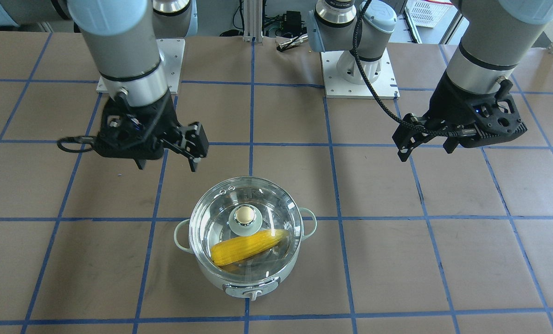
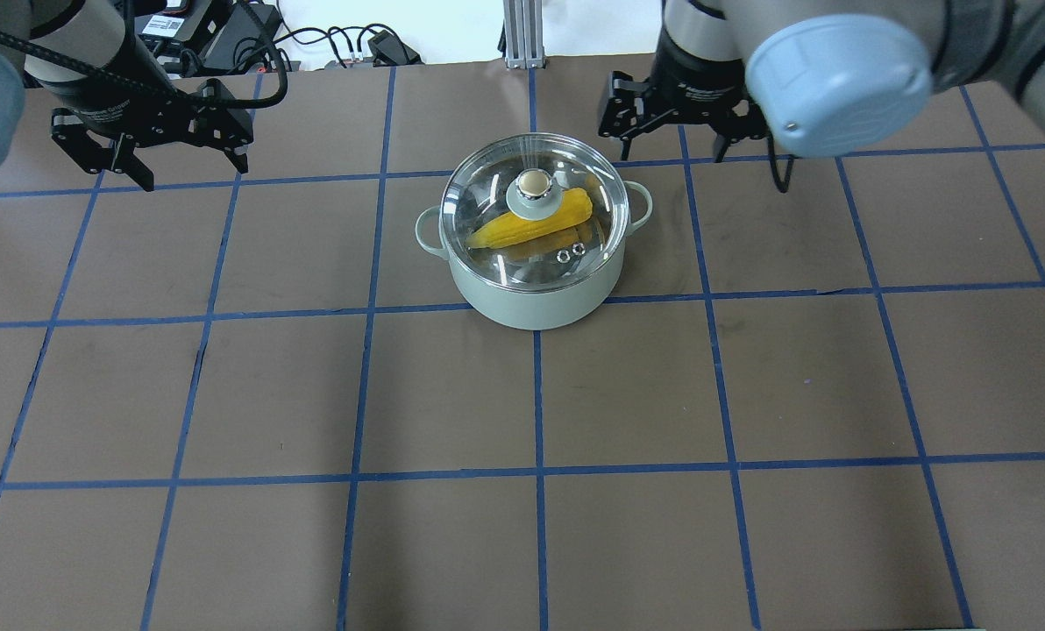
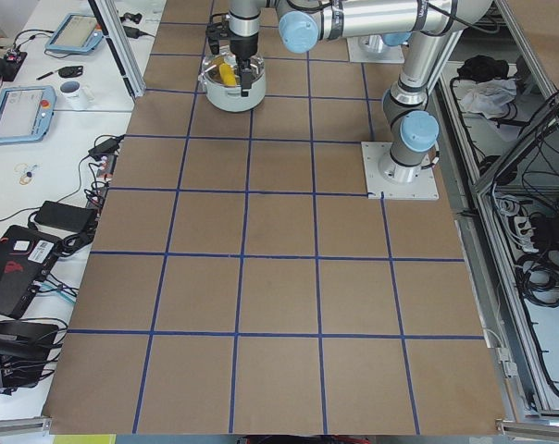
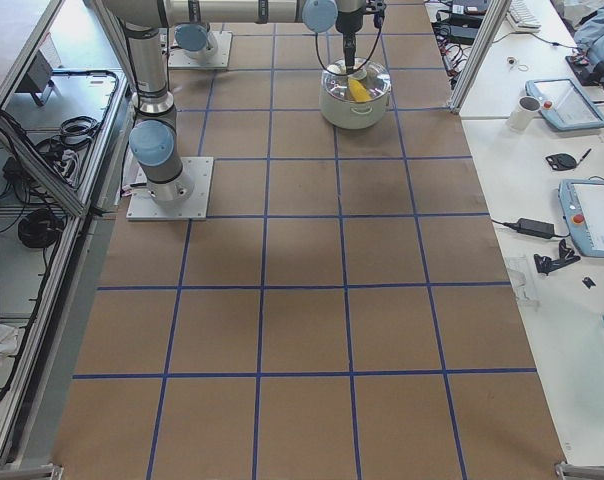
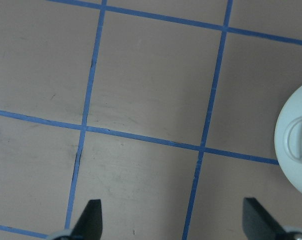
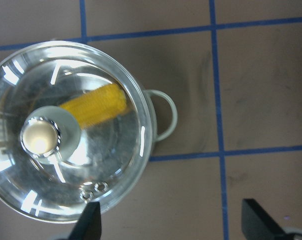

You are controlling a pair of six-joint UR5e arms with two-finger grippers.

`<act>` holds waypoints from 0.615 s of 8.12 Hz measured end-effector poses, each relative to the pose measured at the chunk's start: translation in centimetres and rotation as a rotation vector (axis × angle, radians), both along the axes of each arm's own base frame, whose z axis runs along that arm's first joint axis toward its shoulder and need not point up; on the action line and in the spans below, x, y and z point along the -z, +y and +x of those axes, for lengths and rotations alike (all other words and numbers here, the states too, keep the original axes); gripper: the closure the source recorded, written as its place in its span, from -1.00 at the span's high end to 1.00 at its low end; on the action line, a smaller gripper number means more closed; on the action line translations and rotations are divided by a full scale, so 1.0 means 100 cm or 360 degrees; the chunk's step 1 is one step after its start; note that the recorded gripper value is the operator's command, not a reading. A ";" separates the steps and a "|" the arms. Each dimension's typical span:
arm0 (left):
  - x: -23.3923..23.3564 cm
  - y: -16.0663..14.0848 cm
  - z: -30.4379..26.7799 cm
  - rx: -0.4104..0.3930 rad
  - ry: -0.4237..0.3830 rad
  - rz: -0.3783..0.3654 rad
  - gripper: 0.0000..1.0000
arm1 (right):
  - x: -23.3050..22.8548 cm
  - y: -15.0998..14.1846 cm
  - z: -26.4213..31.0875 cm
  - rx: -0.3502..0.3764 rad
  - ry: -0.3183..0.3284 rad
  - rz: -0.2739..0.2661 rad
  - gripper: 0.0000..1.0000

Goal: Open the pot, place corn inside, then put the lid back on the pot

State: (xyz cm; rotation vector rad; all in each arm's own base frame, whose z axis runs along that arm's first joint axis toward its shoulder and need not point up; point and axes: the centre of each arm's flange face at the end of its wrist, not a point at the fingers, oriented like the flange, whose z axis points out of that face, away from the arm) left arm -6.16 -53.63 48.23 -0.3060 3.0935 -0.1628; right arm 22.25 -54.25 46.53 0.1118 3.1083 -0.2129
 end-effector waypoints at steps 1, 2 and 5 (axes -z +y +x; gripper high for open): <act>0.000 0.001 0.000 -0.0001 -0.0001 0.0002 1.00 | -0.024 0.021 -0.027 -0.0009 0.0021 0.0062 1.00; -0.001 0.001 0.000 -0.0002 -0.0001 0.0005 1.00 | -0.041 0.040 -0.049 -0.0011 0.0035 0.0122 1.00; -0.006 0.006 -0.002 0.0001 -0.0001 0.0005 1.00 | -0.061 0.065 -0.070 -0.0052 0.0051 0.0190 1.00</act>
